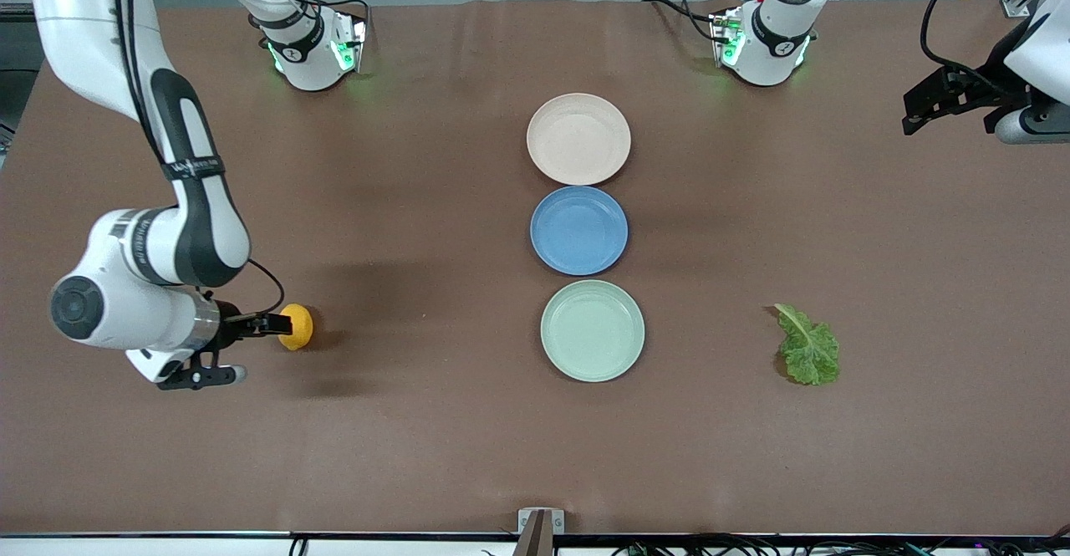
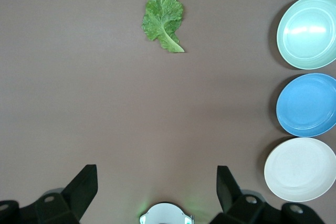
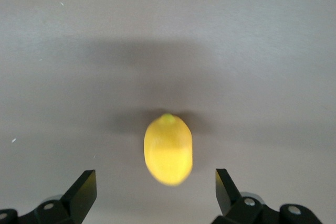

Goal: Pick lemon and lettuce from plates

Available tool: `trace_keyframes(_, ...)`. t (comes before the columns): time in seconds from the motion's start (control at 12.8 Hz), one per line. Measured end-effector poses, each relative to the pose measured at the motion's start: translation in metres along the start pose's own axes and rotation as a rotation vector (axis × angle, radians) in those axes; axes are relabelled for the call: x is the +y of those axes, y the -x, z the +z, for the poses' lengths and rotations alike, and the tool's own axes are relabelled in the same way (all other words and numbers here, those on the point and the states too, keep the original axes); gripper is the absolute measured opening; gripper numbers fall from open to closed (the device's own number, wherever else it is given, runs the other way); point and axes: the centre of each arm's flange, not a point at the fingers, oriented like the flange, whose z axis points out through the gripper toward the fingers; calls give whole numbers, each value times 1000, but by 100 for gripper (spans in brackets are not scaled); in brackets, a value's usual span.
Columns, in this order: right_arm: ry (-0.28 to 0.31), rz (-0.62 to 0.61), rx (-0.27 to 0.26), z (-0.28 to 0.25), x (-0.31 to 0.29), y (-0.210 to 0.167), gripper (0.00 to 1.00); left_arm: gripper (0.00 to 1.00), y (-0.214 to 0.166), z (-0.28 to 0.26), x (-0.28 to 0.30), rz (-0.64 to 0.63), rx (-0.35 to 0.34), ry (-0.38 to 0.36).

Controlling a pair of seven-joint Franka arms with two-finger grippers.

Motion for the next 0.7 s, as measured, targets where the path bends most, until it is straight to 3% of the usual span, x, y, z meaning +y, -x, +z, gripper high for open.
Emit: trace_keyframes(0.7, 64, 44, -45, -140, 27, 68, 100, 100, 1, -1, -1, -2, 2, 0)
